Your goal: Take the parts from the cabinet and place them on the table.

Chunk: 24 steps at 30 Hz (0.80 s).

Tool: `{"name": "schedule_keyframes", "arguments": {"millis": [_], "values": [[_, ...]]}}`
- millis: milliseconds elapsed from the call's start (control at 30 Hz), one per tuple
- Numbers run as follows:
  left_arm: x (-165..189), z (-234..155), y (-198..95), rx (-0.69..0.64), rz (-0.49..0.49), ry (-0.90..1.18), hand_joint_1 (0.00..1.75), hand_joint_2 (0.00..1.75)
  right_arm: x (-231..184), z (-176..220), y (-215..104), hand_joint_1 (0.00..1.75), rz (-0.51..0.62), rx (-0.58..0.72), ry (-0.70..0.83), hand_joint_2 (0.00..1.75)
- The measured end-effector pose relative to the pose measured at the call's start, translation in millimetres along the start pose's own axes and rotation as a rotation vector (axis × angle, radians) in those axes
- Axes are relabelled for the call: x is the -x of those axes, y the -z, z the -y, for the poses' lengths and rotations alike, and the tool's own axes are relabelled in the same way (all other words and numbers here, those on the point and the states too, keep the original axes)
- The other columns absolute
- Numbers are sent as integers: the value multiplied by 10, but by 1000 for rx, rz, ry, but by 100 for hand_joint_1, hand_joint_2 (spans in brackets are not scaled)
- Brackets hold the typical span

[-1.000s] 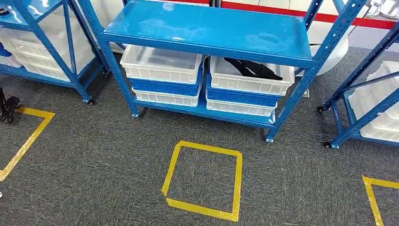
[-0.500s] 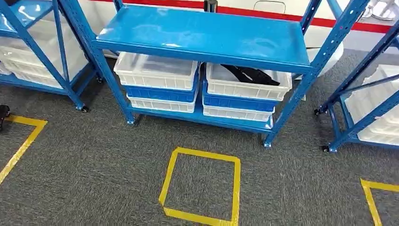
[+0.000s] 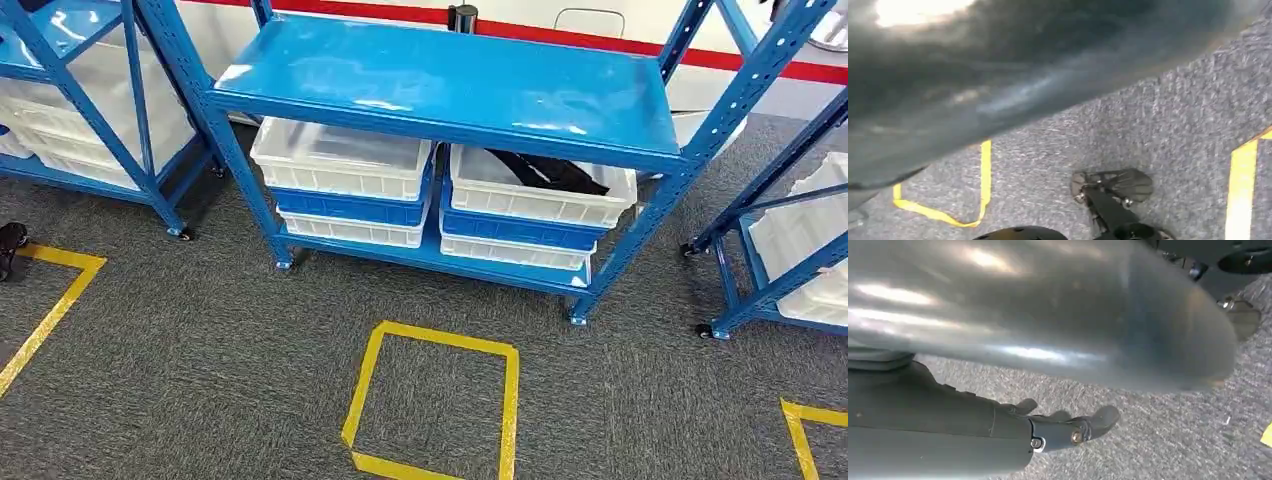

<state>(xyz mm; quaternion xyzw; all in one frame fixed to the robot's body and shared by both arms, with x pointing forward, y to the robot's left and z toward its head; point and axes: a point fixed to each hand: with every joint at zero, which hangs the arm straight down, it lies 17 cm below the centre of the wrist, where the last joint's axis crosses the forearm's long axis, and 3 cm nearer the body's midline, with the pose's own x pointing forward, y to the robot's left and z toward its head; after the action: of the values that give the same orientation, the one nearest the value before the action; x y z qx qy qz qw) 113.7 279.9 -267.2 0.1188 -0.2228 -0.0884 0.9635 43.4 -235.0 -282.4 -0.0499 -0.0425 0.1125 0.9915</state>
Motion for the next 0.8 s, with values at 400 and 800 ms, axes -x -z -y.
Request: {"name": "schedule_keyframes", "arguments": {"millis": [400,800], "values": [[45,-27,0,-3,-12,3,0,0,90,-21,-2,0,-18,-3,-9,0],[36,-31,3,-4,-10,4,0,0,72,-8,0,0,-15,0,-12,0]]}}
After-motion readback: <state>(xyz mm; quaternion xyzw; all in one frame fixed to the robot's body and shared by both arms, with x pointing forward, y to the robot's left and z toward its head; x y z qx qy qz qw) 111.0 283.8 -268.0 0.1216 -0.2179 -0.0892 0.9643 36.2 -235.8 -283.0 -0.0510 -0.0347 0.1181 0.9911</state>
